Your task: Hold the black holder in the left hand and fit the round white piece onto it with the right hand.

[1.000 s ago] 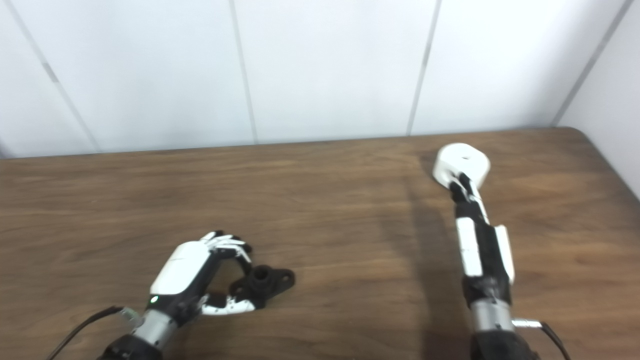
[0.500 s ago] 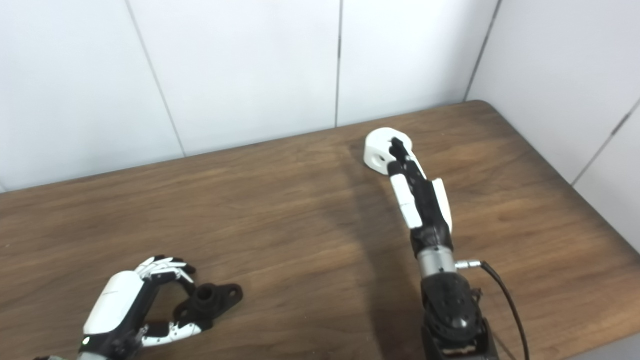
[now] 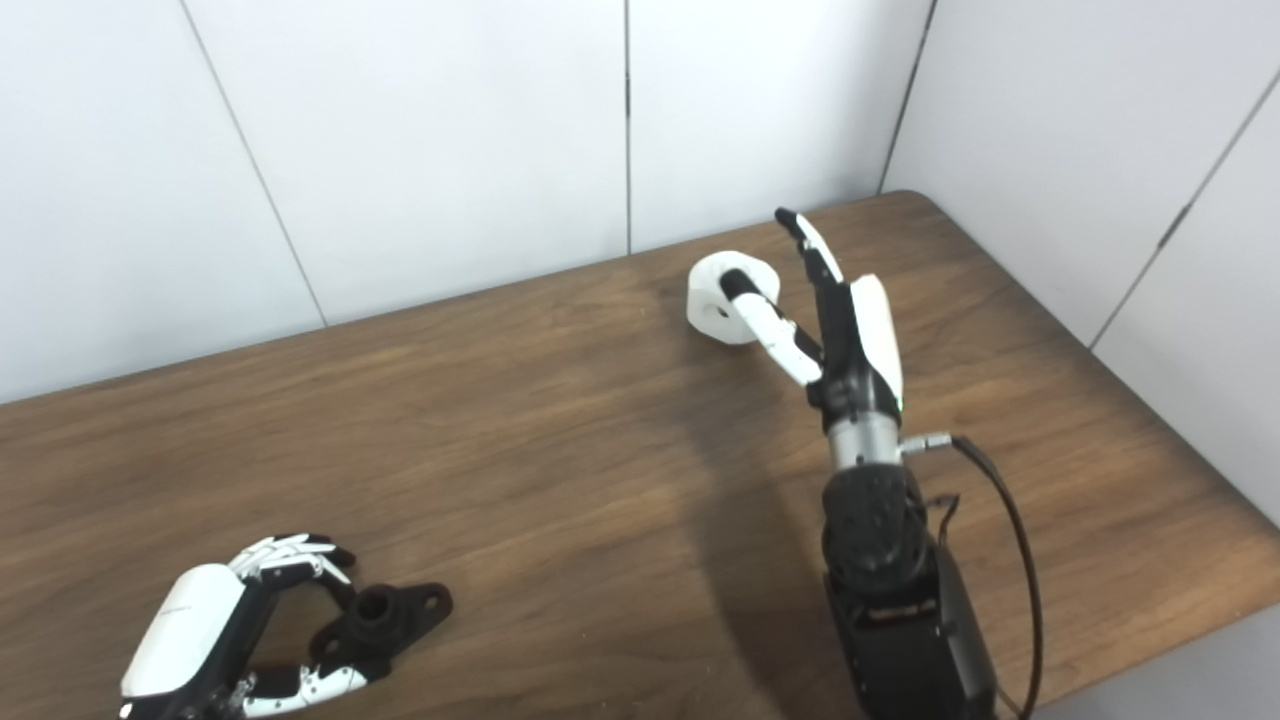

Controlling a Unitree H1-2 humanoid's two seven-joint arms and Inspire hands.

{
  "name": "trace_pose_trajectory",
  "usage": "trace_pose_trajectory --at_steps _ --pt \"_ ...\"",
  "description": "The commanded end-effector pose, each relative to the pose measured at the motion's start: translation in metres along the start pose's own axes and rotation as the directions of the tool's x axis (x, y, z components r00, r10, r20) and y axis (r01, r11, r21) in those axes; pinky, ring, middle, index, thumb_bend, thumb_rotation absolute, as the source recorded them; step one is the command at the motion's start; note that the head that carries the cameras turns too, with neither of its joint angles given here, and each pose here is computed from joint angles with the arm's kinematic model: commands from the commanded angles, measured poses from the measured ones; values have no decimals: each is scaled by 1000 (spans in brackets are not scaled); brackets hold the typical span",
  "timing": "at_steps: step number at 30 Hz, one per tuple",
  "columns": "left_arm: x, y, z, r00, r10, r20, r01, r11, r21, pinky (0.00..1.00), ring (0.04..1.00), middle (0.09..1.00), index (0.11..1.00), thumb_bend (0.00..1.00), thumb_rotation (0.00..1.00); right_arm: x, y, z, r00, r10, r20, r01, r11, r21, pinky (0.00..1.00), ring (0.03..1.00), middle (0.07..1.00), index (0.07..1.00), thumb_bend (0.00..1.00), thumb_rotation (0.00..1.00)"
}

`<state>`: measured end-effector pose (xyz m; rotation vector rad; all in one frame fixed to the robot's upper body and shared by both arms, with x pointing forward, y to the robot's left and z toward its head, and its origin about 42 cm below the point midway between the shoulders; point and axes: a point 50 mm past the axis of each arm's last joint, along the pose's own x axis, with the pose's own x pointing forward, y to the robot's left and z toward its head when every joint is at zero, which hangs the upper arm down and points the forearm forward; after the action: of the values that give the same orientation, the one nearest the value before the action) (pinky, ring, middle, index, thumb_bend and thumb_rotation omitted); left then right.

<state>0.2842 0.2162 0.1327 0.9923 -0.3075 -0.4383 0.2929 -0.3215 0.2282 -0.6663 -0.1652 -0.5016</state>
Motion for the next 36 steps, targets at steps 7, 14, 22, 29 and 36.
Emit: trace_pose_trajectory --at_steps 7,14,22,29,36 --pt "-7 -6 -13 994 -96 -48 97 995 27 876 803 723 483 523 48 54 -11 -2 1000 -17 -7 15 980 -200 920 999 1000 855 879 526" --pt "-8 -4 -14 994 -96 -44 97 995 23 879 806 721 483 522 48 88 -16 -10 998 0 -59 -16 965 -262 998 1000 1000 856 978 416" --pt "-7 -3 -14 994 -100 -32 101 994 31 870 802 718 483 523 48 116 -17 -14 993 -1 -116 -33 954 -297 991 1000 1000 830 1000 393" --pt "-6 -2 -14 994 -102 -33 102 994 29 875 805 723 483 522 48 122 -10 -14 991 20 -134 -65 938 -339 1000 1000 1000 791 1000 366" --pt "-3 -1 -13 995 -98 -36 99 995 33 873 807 724 483 522 46 120 0 -7 983 77 -167 -136 916 -378 1000 1000 1000 780 1000 384"
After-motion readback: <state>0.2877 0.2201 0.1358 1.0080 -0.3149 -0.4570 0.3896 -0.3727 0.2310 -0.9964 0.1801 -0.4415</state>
